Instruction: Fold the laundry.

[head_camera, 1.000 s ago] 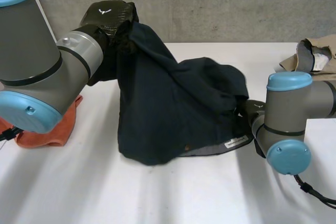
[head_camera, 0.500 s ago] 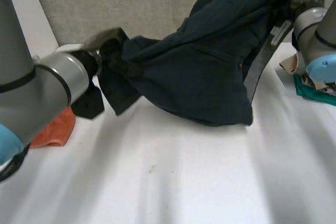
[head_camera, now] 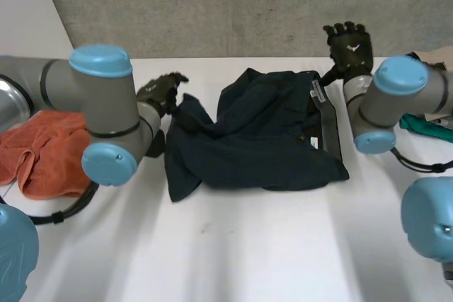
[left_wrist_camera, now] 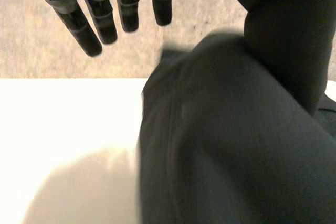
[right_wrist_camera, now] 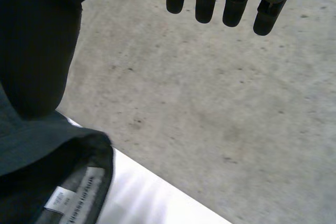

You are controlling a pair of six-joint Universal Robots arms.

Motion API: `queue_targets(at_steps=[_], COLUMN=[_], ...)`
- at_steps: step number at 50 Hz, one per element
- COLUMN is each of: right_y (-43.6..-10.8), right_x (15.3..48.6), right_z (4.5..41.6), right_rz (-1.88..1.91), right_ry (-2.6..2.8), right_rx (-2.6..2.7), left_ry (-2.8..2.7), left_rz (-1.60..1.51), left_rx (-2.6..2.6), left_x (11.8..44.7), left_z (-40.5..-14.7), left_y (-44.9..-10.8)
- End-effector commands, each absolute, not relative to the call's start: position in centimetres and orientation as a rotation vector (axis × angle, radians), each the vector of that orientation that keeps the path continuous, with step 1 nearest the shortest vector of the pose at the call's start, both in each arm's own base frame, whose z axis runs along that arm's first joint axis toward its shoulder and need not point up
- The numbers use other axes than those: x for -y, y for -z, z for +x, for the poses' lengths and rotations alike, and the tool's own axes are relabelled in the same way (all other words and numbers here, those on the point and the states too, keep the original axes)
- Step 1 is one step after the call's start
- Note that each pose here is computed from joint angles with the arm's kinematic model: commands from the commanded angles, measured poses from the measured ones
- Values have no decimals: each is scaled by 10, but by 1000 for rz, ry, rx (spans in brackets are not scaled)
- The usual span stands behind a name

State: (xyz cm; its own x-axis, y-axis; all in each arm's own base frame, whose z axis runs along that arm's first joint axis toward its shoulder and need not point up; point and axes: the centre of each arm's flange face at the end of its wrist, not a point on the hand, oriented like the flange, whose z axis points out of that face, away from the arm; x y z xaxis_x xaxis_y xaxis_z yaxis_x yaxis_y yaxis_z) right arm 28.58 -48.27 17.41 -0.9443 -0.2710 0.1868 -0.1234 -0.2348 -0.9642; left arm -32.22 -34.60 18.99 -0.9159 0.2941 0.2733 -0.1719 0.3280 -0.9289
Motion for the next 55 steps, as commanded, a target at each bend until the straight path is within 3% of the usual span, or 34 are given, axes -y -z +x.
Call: queue_targets(at_steps=[1,5,6,10,14,20,25,34,55], right_y=[-228,-240,-238,-233,-218,-180,-156,-129,-109], right_x=[444,411,391,360,330,298,291,301,356], right_z=[267,261,258,253,244,240,239,243,266], right_rz=[-565,-739,-889,-1115,-1320,-1459,-1467,-1446,-1358], right_ry=[2214,2081,1998,1889,1763,1562,1490,1541,1903], right_rx=[-2079,-2156,-2192,-2227,-2244,-2224,-2196,-2153,-2014], left_ry=[-1750,-1777,-1776,-1735,-1635,-1558,-1528,-1603,-1829], left_rz=[-232,-380,-415,-610,-826,-899,-909,-865,-1091], left_rx=[2160,2215,2228,2277,2288,2291,2322,2364,2272], left_x=[332,300,294,261,224,209,215,253,321], left_z=[-314,-301,-299,-292,-291,-292,-296,-306,-348], left_y=[-233,-239,-238,-221,-192,-169,-151,-137,-113])
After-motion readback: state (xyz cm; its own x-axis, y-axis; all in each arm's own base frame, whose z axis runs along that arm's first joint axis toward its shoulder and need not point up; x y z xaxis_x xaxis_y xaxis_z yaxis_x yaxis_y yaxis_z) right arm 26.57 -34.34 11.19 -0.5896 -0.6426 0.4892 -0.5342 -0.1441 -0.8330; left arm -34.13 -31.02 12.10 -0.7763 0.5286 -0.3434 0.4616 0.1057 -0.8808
